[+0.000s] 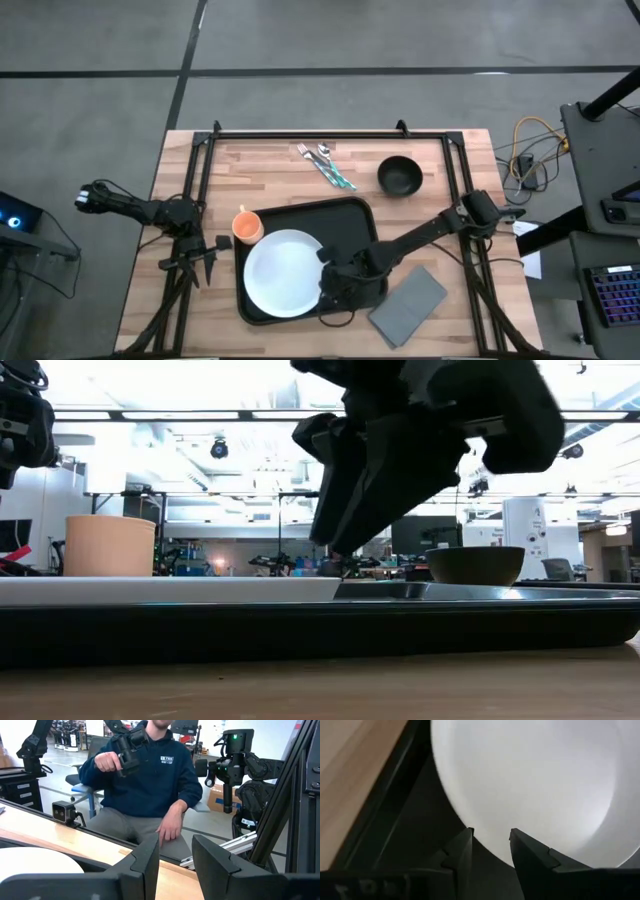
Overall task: Set up tray
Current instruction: Put the black bowl on the white plate
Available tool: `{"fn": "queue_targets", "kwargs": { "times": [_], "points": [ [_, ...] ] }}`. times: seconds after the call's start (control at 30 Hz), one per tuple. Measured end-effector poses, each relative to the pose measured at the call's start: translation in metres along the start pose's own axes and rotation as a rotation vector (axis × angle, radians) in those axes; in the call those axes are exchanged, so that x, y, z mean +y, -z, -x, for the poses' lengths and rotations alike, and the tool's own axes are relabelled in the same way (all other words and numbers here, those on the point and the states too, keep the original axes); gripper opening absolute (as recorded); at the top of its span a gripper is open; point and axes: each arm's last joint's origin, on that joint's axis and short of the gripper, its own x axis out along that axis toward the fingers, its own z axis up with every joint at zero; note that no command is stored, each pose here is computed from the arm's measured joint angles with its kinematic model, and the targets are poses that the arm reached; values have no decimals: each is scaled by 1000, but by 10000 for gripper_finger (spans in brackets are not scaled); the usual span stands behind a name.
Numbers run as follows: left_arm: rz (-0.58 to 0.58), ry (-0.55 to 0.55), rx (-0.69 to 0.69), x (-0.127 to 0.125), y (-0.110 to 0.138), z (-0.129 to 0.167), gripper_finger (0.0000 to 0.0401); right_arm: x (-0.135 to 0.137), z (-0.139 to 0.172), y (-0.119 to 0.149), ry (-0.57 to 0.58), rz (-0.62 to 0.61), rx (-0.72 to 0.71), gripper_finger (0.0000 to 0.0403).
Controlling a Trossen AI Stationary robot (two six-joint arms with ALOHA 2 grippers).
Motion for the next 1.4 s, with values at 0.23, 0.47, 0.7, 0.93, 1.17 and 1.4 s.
{"fn": "queue_targets", "kwargs": {
  "times": [0.23, 0.47, 0.7, 0.93, 1.17, 1.4],
  "points": [
    [0, 0, 0, 0, 0, 0, 98, -40, -3, 10, 44, -87, 11, 126],
    [0, 1, 0, 0, 0, 0, 98, -76, -8, 30, 83, -166, 51, 129],
    [0, 0, 0, 0, 0, 0, 98, -118, -3, 51, 136, -236, 71, 118],
    [0, 0, 0, 0, 0, 0, 98, -159, 14, 70, 207, -314, 51, 115],
    [0, 0, 0, 0, 0, 0, 98, -197, 24, 94, 273, -397, 55, 117],
    [0, 0, 0, 0, 0, 0, 98, -234, 33, 122, 347, -491, 46, 109]
  ]
}}
